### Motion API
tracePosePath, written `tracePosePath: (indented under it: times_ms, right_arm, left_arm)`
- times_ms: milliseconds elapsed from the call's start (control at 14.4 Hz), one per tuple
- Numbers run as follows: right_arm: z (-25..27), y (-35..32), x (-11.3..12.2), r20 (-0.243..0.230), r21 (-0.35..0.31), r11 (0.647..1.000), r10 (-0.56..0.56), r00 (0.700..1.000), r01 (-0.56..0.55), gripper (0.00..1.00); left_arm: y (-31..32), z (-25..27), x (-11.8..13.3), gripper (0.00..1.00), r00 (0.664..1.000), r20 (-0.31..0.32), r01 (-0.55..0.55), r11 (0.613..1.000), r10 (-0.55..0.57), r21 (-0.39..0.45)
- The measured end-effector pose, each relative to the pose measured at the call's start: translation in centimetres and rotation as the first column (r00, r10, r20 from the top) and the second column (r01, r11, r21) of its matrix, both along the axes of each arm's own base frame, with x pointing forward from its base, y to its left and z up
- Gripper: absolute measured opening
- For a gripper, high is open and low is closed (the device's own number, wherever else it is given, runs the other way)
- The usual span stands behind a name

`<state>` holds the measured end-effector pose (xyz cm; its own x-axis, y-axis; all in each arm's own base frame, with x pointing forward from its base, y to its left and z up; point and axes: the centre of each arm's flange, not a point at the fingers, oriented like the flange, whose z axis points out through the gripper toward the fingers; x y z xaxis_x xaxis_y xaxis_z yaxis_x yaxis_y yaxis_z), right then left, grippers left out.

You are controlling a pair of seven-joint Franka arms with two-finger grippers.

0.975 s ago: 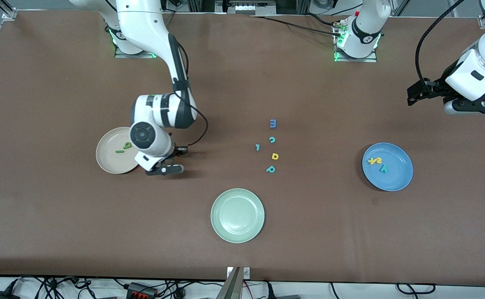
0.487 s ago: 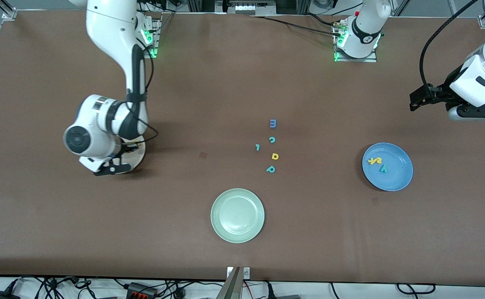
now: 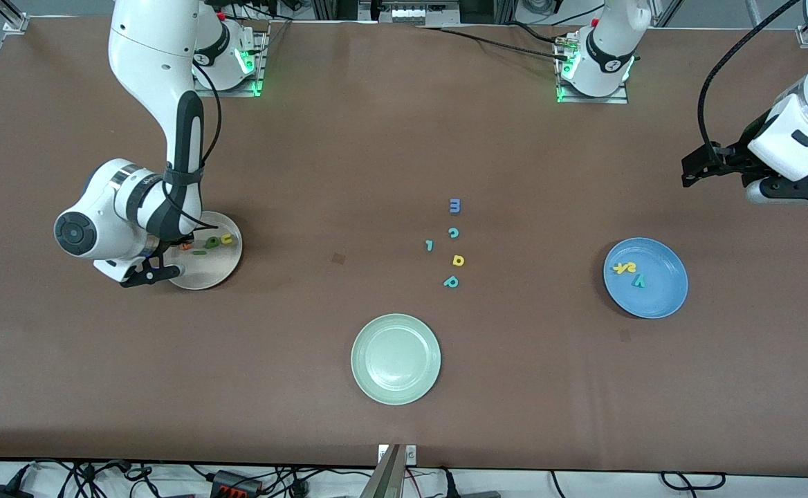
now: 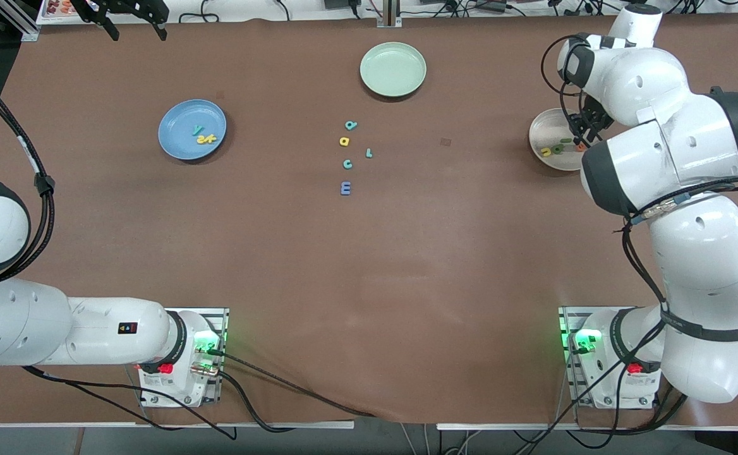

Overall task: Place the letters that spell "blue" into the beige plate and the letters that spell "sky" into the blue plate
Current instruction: 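Carry the orange e over the beige plate and release it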

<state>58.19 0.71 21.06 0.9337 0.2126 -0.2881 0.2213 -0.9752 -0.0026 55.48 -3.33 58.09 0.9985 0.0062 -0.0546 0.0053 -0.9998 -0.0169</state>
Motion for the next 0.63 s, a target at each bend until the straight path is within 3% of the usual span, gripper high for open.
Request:
tracePosePath:
  times_ms: [348,627]
  right_arm:
    - [6.8,2.4,3.1,0.04,-0.021,0.991,-0.135,0.99,0.136,0.96]
    - [11.7,3.7,5.1,0.093,-0.011,0.989,-0.144,0.985,0.146,1.0]
  left_arm:
    - [0.0,0.1,0.0,1.0,1.0,0.002,0.001,1.0,-0.001,0.0]
    - [-0.2,0.5,0.1,1.0,1.0,0.009,0.003,1.0,-0.003,0.0]
